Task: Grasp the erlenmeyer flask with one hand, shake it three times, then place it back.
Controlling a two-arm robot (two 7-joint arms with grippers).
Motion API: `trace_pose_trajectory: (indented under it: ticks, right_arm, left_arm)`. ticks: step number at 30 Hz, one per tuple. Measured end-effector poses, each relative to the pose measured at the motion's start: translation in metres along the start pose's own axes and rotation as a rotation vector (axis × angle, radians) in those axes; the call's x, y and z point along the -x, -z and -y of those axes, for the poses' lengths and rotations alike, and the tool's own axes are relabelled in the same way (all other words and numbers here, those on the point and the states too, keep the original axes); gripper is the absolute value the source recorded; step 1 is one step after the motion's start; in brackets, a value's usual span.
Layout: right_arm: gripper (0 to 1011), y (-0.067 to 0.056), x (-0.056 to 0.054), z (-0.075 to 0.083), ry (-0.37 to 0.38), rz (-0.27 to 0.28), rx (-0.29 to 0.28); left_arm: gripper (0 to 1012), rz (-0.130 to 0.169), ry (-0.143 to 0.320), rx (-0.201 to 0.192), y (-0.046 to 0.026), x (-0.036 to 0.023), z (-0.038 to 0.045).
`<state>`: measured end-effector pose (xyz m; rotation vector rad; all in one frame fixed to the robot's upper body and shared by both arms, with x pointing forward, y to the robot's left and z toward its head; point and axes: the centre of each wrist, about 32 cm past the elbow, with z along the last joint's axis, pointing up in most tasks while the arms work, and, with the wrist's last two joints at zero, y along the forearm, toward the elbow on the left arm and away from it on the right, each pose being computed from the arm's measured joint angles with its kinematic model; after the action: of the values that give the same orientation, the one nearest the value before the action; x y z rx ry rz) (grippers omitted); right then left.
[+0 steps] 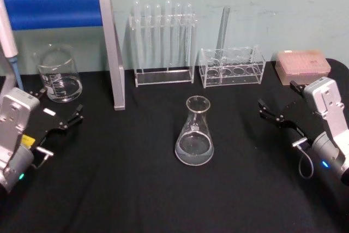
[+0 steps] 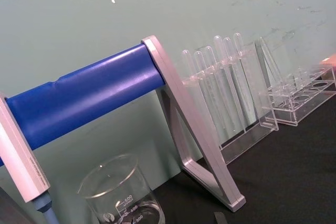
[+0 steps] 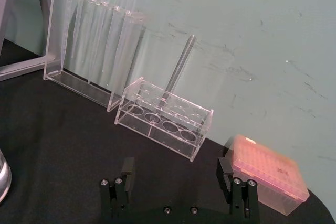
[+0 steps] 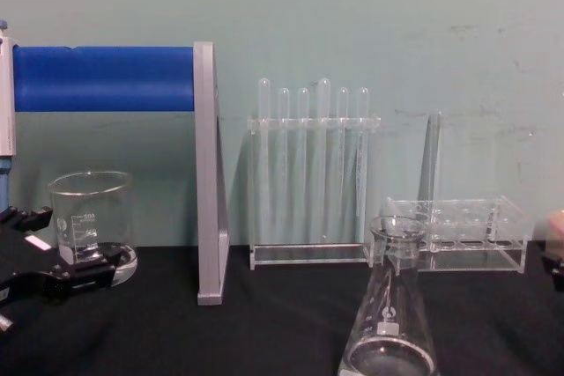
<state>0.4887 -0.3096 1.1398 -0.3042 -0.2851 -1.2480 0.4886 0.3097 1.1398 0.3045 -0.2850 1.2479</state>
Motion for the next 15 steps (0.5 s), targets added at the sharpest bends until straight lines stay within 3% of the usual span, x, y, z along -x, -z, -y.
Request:
trace_pose_trajectory:
  ticks: [15]
  right_arm:
    - [1000, 0.0, -0.0001, 0.0, 0.0, 0.0, 0.0]
  left_arm:
    - [1001, 0.0, 0.0, 0.0, 0.0, 0.0, 0.0]
